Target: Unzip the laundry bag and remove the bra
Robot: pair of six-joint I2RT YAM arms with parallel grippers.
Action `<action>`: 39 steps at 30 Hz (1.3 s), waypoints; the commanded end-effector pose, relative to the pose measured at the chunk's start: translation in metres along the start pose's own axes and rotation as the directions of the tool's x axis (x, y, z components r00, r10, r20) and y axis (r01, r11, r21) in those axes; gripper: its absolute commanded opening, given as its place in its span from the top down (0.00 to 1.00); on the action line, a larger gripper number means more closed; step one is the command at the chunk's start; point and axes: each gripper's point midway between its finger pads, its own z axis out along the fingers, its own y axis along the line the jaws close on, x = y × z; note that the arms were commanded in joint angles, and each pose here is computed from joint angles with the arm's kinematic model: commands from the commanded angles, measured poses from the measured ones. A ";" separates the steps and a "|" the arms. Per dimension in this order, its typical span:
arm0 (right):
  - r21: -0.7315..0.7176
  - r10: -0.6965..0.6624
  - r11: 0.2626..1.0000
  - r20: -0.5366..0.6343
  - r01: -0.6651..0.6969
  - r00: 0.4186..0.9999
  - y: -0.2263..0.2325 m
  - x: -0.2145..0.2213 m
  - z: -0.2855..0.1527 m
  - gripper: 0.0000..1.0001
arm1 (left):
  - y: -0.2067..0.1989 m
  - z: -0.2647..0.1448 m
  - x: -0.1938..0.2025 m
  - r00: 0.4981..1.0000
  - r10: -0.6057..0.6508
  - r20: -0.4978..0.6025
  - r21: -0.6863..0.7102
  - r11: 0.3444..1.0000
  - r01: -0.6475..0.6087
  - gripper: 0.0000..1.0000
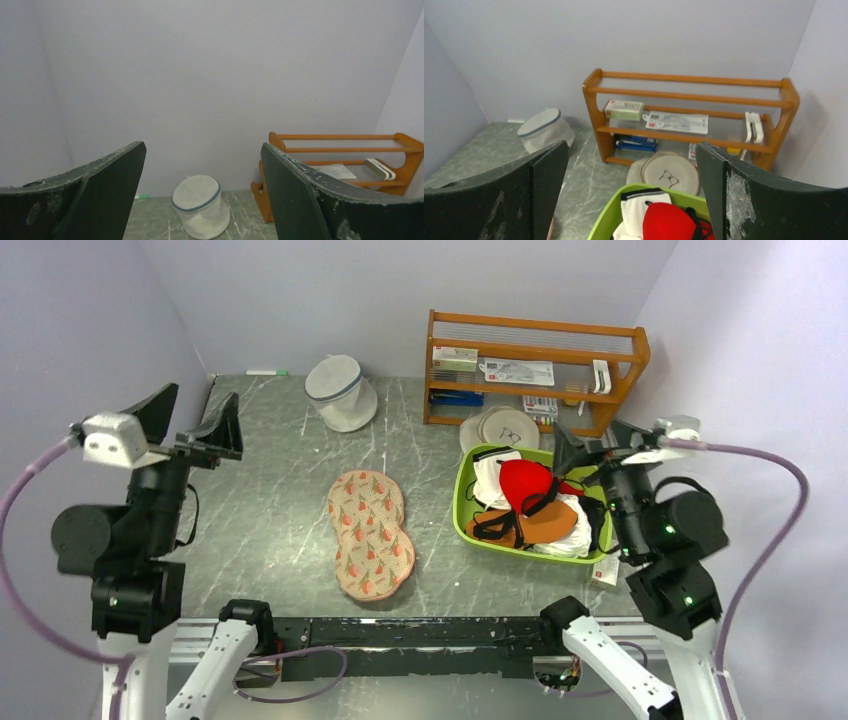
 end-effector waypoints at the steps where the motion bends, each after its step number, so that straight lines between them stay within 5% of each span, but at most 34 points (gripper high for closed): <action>1: 0.030 0.056 0.998 -0.066 -0.054 0.996 0.005 0.032 0.023 0.00 | -0.008 0.027 0.034 0.997 -0.034 -0.067 0.057 0.998 0.038 0.03; 13: -0.031 0.201 0.974 -0.334 -0.224 0.921 0.050 0.175 0.051 0.00 | -0.016 0.075 0.156 0.941 -0.104 -0.322 0.116 0.982 0.148 0.03; 23: -0.271 0.249 0.819 -0.626 -0.506 0.739 0.151 0.266 0.042 0.00 | -0.030 0.077 0.207 0.907 -0.079 -0.413 0.137 0.979 0.148 0.03; 32: -0.478 -0.096 0.618 -0.834 -0.624 0.543 0.300 0.327 -0.027 0.00 | -0.048 0.067 0.207 0.923 0.033 -0.383 0.121 0.993 0.015 0.02; 39: -0.569 -0.443 0.461 -0.813 -0.681 0.379 0.379 0.378 -0.118 0.00 | -0.030 0.060 0.199 0.935 0.067 -0.348 0.008 0.998 -0.068 0.02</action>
